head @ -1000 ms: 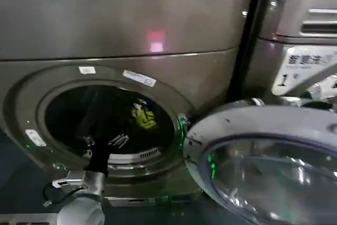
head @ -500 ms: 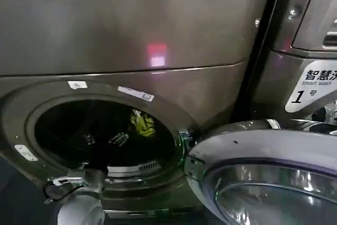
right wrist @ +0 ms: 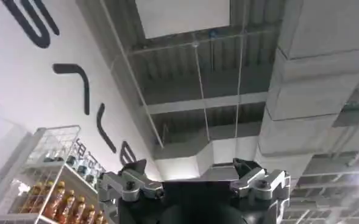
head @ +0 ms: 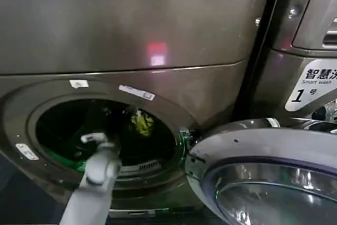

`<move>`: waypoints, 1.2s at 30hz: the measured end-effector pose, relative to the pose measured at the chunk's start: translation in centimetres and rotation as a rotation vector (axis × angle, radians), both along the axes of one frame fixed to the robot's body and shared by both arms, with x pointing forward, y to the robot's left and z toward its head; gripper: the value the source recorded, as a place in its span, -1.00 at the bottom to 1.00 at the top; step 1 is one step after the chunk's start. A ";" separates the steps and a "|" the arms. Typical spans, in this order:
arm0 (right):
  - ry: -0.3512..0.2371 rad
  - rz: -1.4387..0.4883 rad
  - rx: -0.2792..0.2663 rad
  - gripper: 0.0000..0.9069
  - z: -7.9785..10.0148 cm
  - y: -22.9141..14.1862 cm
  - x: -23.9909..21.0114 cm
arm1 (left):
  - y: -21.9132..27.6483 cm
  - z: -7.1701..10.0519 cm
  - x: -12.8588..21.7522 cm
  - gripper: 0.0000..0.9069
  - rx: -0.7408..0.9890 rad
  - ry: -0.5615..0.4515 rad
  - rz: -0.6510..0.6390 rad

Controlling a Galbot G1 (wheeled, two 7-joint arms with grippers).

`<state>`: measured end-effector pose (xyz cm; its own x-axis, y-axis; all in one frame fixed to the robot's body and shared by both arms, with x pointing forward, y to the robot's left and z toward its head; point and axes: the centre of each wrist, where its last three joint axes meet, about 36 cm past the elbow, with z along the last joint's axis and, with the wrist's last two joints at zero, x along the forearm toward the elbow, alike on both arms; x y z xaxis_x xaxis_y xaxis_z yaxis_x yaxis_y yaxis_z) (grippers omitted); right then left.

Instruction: Grasp the clothes from the dryer.

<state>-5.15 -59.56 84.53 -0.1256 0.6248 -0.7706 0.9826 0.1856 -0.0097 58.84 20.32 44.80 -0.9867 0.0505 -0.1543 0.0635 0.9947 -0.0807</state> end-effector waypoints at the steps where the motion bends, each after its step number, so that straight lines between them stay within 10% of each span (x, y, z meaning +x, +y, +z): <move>1: -0.003 -0.001 0.000 1.00 0.0 0.0 -0.1 | 0.1 -0.1 1.1 1.00 0.002 0.003 0.002; 12: -0.018 0.008 0.000 1.00 -0.2 -0.5 -0.1 | 2.0 0.1 10.9 1.00 0.175 0.129 -0.140; 20: -0.014 0.007 -0.004 1.00 -0.1 -0.5 -0.2 | 4.7 1.6 16.0 1.00 0.513 0.278 -0.513; 28: -0.003 0.009 -0.021 1.00 0.5 0.0 0.0 | 7.1 2.9 18.0 1.00 0.911 0.519 -0.887; 36: 0.012 0.001 -0.028 1.00 0.7 0.4 -0.5 | 6.5 6.0 19.4 1.00 1.253 0.782 -0.978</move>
<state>-5.61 -59.20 85.25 -0.1353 0.6029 -0.7863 0.9822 0.1857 -0.0267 78.23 26.80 50.76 -0.3438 0.3183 0.8835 0.9389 0.1028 0.3284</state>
